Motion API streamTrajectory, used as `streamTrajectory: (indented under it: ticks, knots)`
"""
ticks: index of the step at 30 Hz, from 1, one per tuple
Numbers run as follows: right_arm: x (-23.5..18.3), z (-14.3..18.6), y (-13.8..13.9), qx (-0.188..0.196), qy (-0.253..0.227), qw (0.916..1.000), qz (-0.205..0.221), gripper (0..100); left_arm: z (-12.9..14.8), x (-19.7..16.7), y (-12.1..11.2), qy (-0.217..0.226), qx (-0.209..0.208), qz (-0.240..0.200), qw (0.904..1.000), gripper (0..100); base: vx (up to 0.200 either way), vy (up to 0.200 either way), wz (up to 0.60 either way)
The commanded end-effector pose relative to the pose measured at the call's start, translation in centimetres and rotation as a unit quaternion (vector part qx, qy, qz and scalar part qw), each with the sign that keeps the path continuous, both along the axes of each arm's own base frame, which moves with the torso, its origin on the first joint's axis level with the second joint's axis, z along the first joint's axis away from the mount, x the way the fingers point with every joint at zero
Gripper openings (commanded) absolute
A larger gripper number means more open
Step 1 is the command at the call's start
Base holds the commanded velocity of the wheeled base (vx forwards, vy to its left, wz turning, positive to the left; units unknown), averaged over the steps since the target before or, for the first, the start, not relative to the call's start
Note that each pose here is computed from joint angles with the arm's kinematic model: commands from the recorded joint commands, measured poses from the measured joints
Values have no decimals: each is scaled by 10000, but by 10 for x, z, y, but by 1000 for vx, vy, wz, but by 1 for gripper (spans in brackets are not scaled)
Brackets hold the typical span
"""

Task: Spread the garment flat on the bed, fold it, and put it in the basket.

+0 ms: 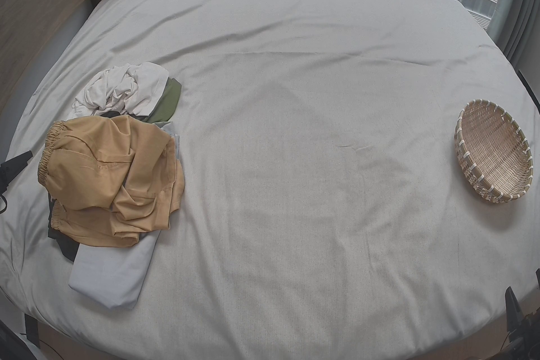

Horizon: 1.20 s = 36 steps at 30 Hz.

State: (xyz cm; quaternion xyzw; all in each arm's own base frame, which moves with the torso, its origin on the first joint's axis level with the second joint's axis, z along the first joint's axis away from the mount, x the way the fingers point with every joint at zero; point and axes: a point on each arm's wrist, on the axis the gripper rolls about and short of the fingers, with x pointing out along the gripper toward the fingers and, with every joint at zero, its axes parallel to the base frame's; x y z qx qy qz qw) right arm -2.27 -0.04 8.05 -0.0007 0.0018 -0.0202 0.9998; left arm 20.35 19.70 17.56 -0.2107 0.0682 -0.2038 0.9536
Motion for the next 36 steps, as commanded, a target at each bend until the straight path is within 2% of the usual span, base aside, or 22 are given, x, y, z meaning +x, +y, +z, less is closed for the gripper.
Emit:
streamTrajectory:
  ticks: [1,6,11,21,30,32,36]
  knots:
    - [1,-5,0,-1,43,10000,3,100,-16,20,19,87,-147,-212,9996,100,0,0,0]
    - [1,-5,0,-1,43,10000,3,100,-23,39,25,80,-134,-374,9992,100,0,0,0]
    - [1,-5,0,-1,43,10000,3,100,-24,50,20,36,-122,-631,9979,100,0,0,0]
    - [1,-5,0,7,43,10000,-5,100,-12,64,8,4,-282,-1281,9914,100,0,0,0]
    - [1,-5,0,7,43,10000,3,100,5,69,1,-82,-324,-1470,9886,100,0,0,0]
    - [1,-5,0,7,43,10000,-5,100,14,69,-7,-166,-296,-1575,9869,100,0,0,0]
    - [1,-5,0,7,43,10000,-5,100,14,71,-18,-204,-303,-1724,9844,100,0,0,0]
